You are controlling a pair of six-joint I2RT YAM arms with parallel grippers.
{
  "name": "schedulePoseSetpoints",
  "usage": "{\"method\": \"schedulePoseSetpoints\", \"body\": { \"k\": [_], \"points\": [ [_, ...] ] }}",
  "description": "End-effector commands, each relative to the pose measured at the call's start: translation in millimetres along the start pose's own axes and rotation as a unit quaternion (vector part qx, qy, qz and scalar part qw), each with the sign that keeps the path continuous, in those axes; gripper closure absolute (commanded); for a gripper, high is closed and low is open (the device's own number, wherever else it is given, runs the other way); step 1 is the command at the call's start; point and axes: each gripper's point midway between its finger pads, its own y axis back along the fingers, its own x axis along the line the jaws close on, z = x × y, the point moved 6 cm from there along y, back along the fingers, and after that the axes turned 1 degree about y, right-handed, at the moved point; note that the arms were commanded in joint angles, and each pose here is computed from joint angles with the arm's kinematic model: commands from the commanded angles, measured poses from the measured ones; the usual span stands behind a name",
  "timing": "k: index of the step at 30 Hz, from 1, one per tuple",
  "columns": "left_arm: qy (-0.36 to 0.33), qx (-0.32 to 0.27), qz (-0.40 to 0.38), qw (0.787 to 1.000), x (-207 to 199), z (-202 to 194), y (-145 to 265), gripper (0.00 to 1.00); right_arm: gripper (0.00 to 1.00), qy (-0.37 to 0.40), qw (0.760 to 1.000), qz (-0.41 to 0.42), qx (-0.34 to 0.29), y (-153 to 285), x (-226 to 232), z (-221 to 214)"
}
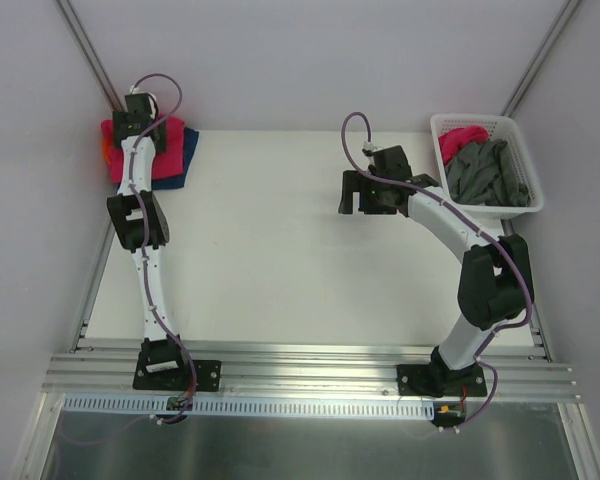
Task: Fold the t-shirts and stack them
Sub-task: Neatly place the folded tshirt to the corner
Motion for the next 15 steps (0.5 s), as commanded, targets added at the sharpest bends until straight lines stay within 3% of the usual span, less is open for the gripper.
{"method": "schedulePoseSetpoints", "body": {
  "k": [1,15],
  "points": [
    [0.03,-0.001,0.015,0.999,30,-3,-7,0.04,0.03,0.012,1.0,0.002,-0.024,16,5,9],
    [0.054,-0.008,-0.005,0.998,28,11,16,0.05,0.03,0.043,0.998,0.001,-0.037,24,11,12]
  ]
}}
